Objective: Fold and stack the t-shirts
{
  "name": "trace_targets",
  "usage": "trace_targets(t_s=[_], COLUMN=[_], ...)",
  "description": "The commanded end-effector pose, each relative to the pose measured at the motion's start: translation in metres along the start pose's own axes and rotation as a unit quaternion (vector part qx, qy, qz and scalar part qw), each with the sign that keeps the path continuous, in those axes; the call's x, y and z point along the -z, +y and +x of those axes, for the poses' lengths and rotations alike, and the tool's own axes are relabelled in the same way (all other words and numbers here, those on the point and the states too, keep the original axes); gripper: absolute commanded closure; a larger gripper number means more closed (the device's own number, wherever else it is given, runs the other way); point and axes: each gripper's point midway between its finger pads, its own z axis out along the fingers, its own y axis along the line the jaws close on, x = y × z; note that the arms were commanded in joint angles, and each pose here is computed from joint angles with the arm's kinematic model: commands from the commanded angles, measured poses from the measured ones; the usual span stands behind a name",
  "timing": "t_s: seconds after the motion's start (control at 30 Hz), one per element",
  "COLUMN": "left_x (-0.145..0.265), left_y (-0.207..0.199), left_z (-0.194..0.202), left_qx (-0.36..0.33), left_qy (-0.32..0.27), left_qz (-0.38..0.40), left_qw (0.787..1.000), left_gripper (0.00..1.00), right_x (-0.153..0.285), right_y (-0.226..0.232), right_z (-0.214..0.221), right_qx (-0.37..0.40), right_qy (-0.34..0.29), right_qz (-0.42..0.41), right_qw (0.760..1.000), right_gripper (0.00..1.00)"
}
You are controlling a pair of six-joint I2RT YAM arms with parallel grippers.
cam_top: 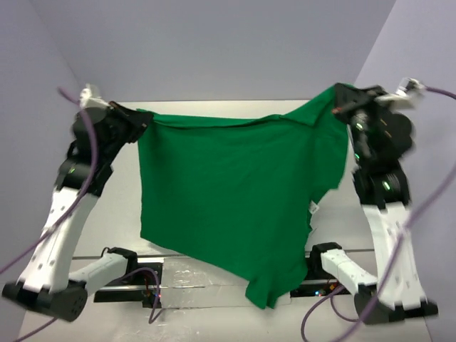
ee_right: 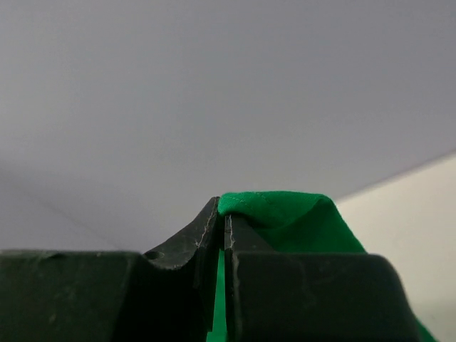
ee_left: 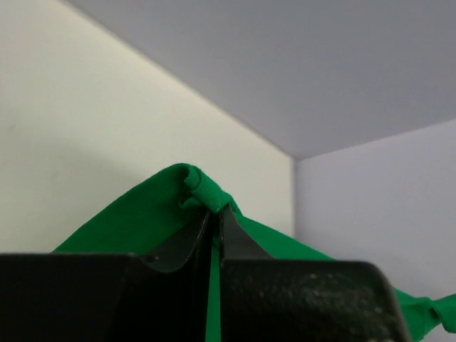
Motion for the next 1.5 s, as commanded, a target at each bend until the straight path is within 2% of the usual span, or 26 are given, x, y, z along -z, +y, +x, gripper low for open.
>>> trace_targets(t_s=[0.0,0.07,0.1,0.13,0.2,0.23,0.3,0.33,0.47,0.63,0.73,0.77,0.97,1.23,1.47], left_x=[-0.069,-0.102,-0.114,-0.133,-0.152,-0.165,-0.192,-0.2,-0.228,-0.253,-0.26,-0.262,-0.266,-0.251,-0.235], left_y=[0.07,0.107,0.119,0.141,0.161,0.175,0.209,0.21,0.242,0.264,0.265,0.27,0.277,0.277,0.28], left_z=[0.022,0.028,0.031,0.034,0.024,0.029,0.041,0.037,0.046,0.023,0.01,0.01,0.017,0.022,0.022], left_qx=[-0.016,-0.021,-0.019,-0.013,-0.003,-0.002,0.007,0.008,0.021,0.031,0.035,0.037,0.032,0.023,0.01], left_qy=[0.028,0.037,0.046,0.057,0.056,0.065,0.089,0.087,0.11,0.111,0.11,0.117,0.141,0.144,0.142], left_qz=[-0.08,-0.124,-0.131,-0.151,-0.172,-0.186,-0.215,-0.214,-0.234,-0.242,-0.234,-0.234,-0.236,-0.239,-0.25], left_qw=[0.996,0.991,0.99,0.987,0.984,0.98,0.973,0.973,0.966,0.963,0.965,0.965,0.961,0.96,0.958], left_gripper=[0.9,0.9,0.9,0.9,0.9,0.9,0.9,0.9,0.9,0.9,0.9,0.9,0.9,0.9,0.9], right_x=[-0.073,-0.095,-0.111,-0.125,-0.155,-0.167,-0.198,-0.209,-0.246,-0.264,-0.257,-0.247,-0.192,-0.113,-0.055], right_y=[-0.062,-0.077,-0.093,-0.092,-0.102,-0.116,-0.114,-0.13,-0.139,-0.14,-0.141,-0.146,-0.138,-0.141,-0.144], right_z=[0.1,0.127,0.155,0.16,0.187,0.208,0.227,0.252,0.295,0.319,0.328,0.337,0.326,0.334,0.326], right_qx=[0.055,0.059,0.06,0.057,0.054,0.054,0.042,0.04,0.005,-0.02,-0.026,-0.031,-0.05,-0.026,-0.028], right_qy=[0.103,0.128,0.155,0.154,0.174,0.191,0.201,0.22,0.24,0.242,0.248,0.26,0.265,0.305,0.298], right_qz=[0.066,0.08,0.092,0.087,0.092,0.103,0.093,0.105,0.099,0.094,0.096,0.101,0.096,0.108,0.13], right_qw=[0.991,0.987,0.982,0.982,0.979,0.975,0.974,0.969,0.966,0.966,0.964,0.96,0.958,0.946,0.945], right_gripper=[0.91,0.91,0.91,0.91,0.91,0.91,0.91,0.91,0.91,0.91,0.91,0.91,0.91,0.91,0.91])
